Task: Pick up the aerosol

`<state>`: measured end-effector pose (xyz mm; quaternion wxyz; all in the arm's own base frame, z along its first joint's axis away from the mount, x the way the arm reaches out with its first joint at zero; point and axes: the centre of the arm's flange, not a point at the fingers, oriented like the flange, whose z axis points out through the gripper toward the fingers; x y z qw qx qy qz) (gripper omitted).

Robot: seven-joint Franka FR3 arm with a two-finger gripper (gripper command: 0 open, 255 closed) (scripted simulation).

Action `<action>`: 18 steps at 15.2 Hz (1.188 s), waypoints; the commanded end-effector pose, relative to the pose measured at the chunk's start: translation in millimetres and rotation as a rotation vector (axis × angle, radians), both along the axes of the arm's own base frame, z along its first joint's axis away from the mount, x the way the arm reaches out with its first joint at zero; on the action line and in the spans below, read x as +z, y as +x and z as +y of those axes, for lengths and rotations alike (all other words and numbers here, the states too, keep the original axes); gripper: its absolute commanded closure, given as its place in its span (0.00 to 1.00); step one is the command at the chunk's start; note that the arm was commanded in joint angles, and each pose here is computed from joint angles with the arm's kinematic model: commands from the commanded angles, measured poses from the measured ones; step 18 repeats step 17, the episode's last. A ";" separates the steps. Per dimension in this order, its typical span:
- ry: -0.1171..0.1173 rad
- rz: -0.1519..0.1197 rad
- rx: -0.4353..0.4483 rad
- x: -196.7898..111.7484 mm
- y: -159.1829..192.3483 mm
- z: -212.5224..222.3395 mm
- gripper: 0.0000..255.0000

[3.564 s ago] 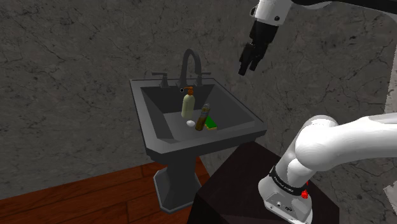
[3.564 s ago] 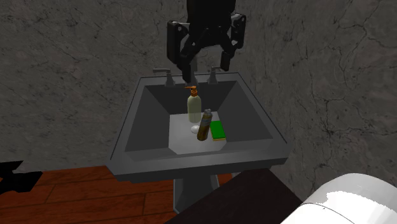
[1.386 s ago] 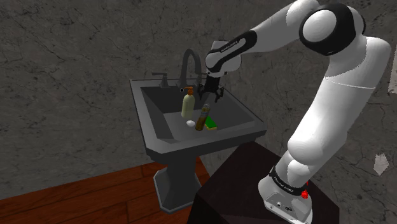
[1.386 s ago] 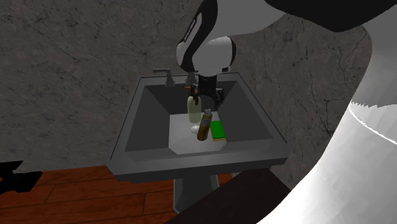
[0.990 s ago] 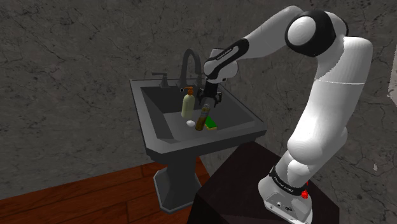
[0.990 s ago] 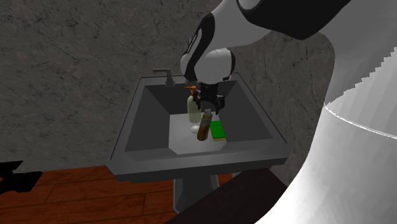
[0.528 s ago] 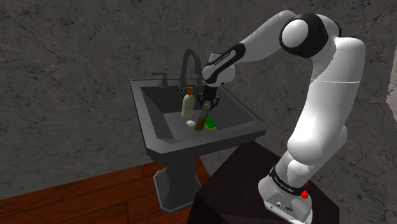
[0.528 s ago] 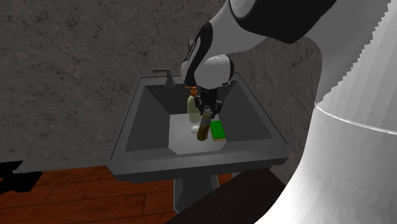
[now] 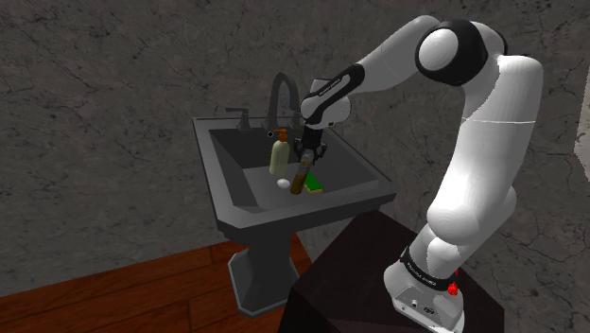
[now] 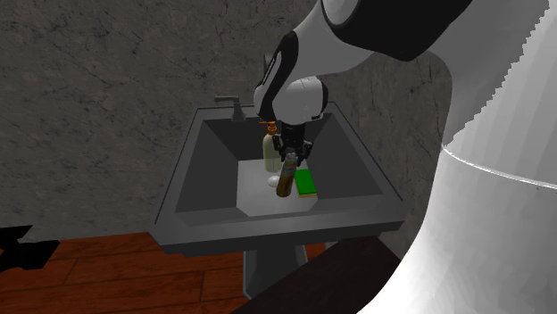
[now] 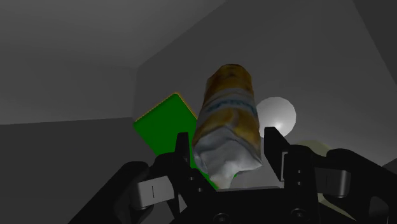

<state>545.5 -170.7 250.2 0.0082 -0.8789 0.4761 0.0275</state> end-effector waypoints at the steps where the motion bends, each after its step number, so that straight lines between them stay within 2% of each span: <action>1: 0.000 0.002 0.000 4.4 -0.8 0.1 1.00; 15: 0.000 0.002 0.000 78.3 -0.8 0.1 1.00; 18: 0.000 0.002 0.000 79.1 -0.8 0.1 1.00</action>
